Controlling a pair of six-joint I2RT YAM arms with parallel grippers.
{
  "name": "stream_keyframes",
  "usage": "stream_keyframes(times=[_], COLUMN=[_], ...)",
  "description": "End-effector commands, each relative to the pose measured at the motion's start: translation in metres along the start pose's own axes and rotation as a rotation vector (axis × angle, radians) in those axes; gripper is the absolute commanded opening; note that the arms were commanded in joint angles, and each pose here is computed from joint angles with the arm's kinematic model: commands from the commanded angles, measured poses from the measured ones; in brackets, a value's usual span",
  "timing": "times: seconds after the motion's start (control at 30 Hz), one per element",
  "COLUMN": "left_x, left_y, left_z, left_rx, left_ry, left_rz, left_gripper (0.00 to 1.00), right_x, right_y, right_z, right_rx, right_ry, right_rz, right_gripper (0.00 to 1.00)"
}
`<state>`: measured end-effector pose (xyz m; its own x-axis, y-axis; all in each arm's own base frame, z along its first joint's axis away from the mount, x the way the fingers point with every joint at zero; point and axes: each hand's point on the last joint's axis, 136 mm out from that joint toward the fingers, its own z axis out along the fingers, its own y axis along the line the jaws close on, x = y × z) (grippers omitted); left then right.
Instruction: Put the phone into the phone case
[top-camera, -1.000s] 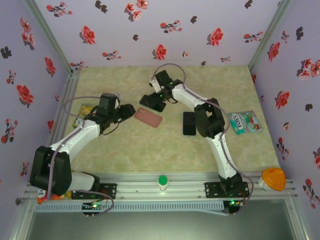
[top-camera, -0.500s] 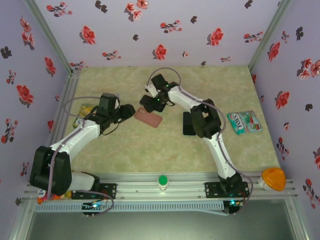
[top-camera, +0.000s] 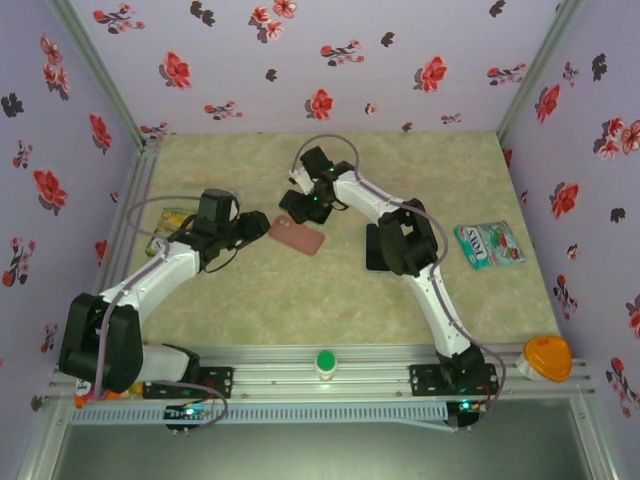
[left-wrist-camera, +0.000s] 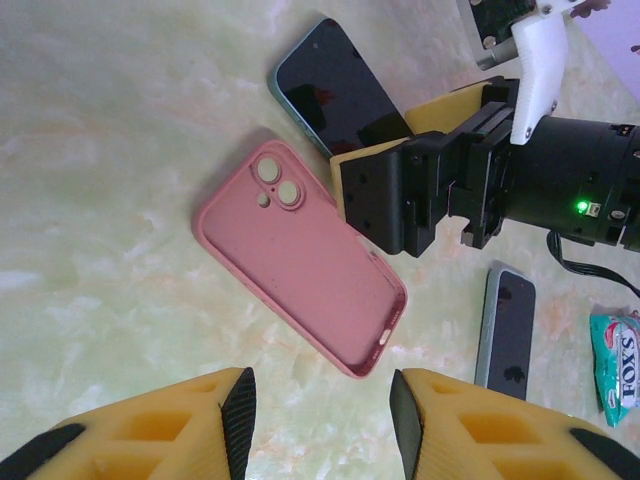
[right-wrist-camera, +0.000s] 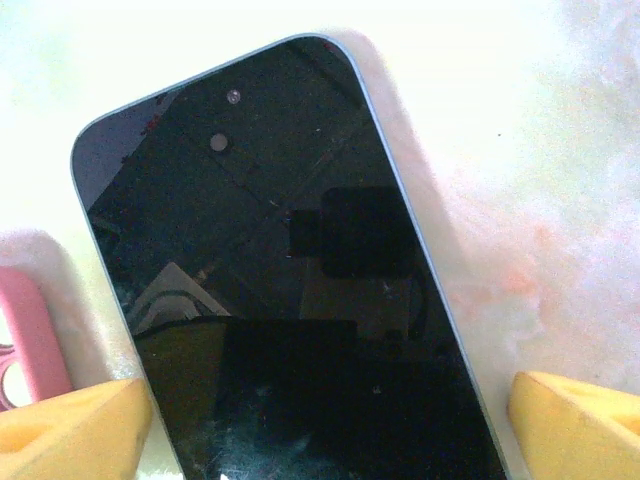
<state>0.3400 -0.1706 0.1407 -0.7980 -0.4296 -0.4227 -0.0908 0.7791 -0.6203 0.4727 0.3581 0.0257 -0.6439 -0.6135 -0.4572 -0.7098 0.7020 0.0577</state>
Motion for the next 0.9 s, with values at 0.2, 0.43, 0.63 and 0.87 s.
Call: stream_keyframes(times=[0.2, 0.43, 0.63, 0.87], left_x=[-0.002, -0.002, -0.002, -0.001], left_y=[0.003, 0.002, 0.002, 0.001], left_z=[-0.01, -0.014, -0.015, -0.016], left_rx=[-0.002, 0.004, 0.009, 0.021], left_ry=[-0.023, -0.033, -0.038, -0.04], left_rz=[-0.016, -0.019, -0.016, -0.017], left_gripper=[0.45, 0.45, 0.45, 0.45], right_x=[0.024, 0.031, 0.046, 0.06], right_y=[-0.007, -0.02, -0.021, -0.024], right_z=[0.009, -0.013, -0.032, -0.036], right_rx=[0.009, 0.019, 0.069, 0.12], right_ry=[0.085, 0.071, 0.07, 0.09], right_rz=[0.058, 0.207, 0.305, 0.312], right_gripper=[0.79, 0.75, 0.77, 0.84])
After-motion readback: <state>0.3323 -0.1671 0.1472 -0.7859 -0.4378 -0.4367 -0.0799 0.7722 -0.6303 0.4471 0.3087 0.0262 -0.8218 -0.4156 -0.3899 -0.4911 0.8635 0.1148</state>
